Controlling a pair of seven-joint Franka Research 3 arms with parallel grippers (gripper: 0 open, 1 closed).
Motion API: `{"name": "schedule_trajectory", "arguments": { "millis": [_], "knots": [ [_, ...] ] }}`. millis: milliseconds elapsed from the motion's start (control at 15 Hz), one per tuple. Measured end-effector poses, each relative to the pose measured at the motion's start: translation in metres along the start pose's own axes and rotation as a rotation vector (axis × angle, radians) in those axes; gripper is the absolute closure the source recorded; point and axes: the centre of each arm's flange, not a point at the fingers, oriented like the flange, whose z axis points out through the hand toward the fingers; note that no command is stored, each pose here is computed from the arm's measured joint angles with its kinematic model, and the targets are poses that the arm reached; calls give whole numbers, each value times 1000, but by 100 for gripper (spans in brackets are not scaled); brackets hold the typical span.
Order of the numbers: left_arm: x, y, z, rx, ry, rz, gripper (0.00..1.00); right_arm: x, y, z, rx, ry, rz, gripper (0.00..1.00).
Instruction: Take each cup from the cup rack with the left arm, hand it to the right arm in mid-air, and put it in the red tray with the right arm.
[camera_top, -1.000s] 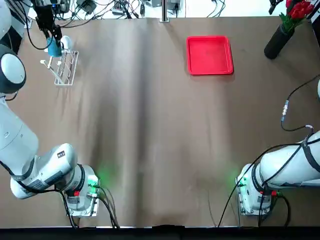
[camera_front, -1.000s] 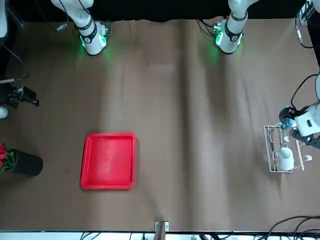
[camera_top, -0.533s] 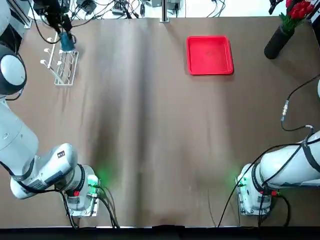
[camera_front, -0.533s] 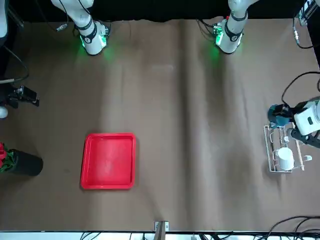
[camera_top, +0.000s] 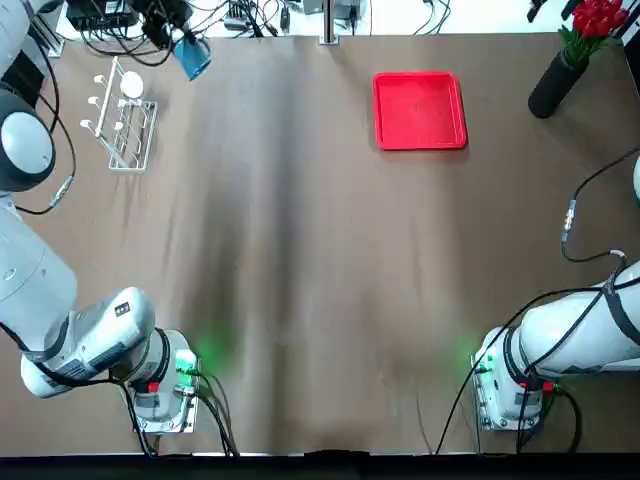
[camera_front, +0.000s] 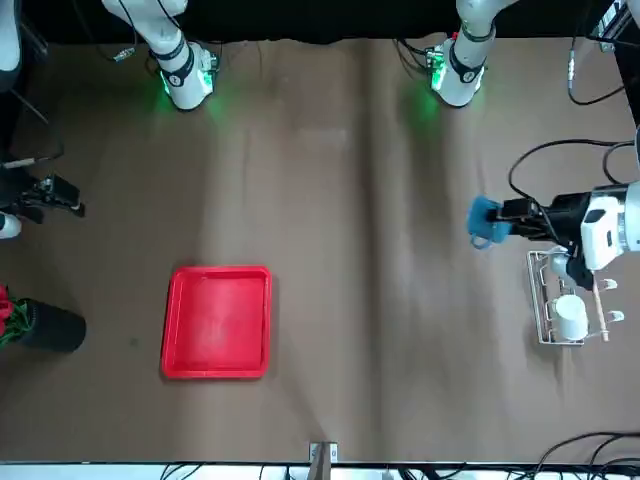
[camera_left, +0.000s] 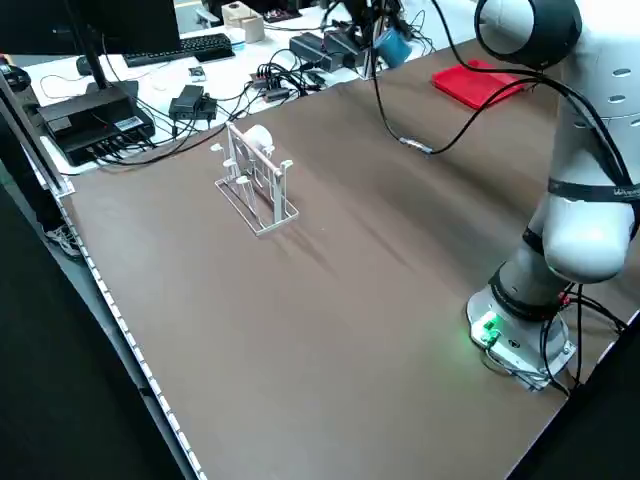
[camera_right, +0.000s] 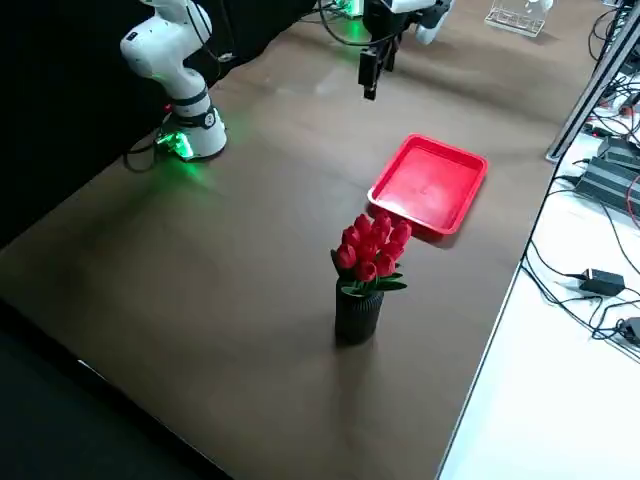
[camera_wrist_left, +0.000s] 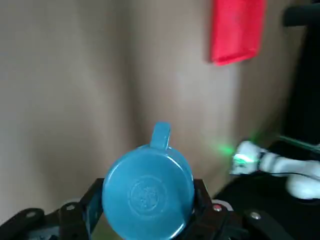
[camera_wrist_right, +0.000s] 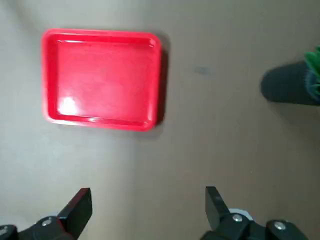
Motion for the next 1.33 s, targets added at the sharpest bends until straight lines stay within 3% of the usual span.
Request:
{"name": "schedule_trajectory", "arguments": {
  "millis": [267,600,867,1133,1333],
  "knots": [
    [18,50,30,-261,-7,-23,26,8,-15,2,98,39,-2,0],
    [49,108,58,-508,106,-28,26,26,-57,36,240,-3,-33,0],
    [68,144,87,-571,204,-56,26,34,-83,45,438,1,-16,0],
    [81,200,151,-565,305,-83,26,43,-108,42,721,14,26,0],
    [85,220,185,-558,352,-104,26,51,-134,55,873,-25,66,0]
  ]
}}
